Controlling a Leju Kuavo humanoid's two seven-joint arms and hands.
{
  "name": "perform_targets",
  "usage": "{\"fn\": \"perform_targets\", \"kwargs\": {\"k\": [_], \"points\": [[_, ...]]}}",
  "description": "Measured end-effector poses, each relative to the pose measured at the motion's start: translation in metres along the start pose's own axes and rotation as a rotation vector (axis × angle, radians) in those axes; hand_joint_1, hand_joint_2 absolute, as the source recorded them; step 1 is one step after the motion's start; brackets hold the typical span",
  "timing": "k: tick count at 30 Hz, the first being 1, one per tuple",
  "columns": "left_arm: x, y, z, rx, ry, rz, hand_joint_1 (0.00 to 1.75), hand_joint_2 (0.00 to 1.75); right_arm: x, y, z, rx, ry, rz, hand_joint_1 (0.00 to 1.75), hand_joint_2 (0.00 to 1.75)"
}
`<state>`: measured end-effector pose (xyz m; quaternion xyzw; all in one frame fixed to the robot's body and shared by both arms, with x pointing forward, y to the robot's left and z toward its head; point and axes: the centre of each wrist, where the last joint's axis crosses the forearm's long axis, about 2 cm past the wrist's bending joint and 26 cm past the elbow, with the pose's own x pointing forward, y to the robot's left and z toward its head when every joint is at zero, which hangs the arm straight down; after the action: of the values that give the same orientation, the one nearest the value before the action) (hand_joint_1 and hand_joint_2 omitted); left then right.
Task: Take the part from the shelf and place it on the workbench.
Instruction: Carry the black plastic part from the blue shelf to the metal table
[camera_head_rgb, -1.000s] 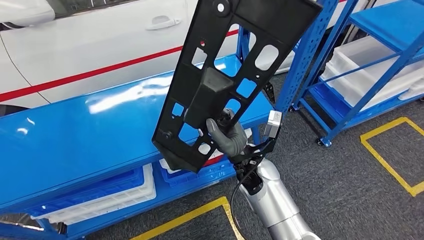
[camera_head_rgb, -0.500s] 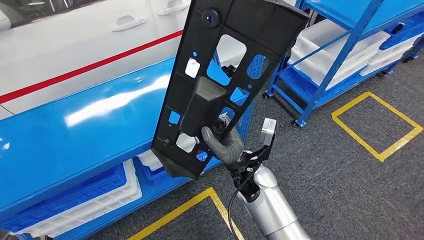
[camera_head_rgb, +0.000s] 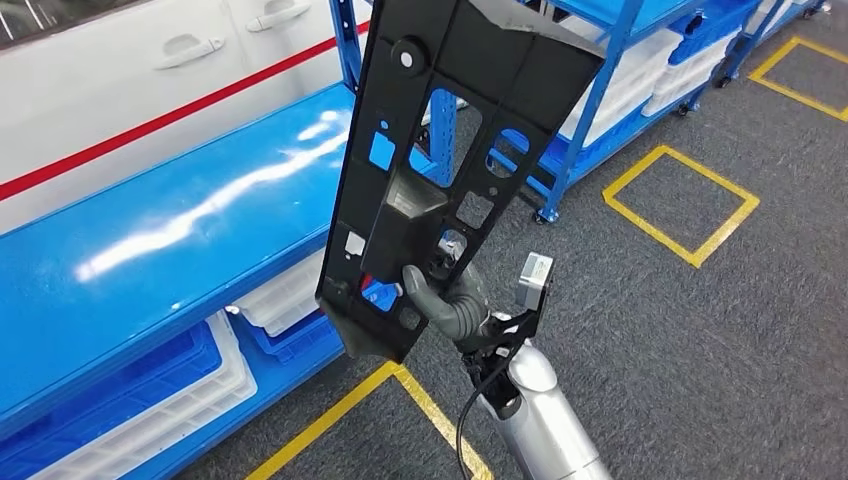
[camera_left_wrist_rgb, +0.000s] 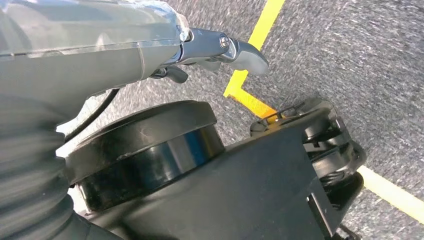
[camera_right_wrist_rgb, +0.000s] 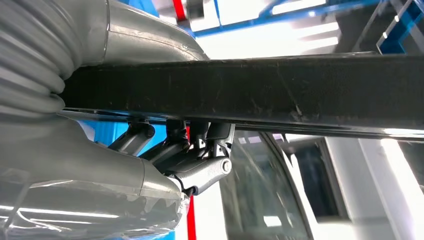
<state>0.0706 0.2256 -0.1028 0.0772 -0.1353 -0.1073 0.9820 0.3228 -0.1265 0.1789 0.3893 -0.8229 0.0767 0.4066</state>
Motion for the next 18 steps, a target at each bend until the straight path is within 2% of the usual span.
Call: {"fn": "perform_targets", "kwargs": {"k": [6, 18], "points": [[-0.001, 0.0, 0.0, -0.006, 0.001, -0.005, 0.0, 1.75, 0.008, 0.008, 0.009, -0.037, -0.019, 0.104, 1.73, 1.75], [-0.001, 0.002, 0.0, 0.002, 0.013, -0.015, 0.0, 1.75, 0.018, 0.017, 0.022, -0.096, -0.033, 0.178, 1.73, 1.75]]}}
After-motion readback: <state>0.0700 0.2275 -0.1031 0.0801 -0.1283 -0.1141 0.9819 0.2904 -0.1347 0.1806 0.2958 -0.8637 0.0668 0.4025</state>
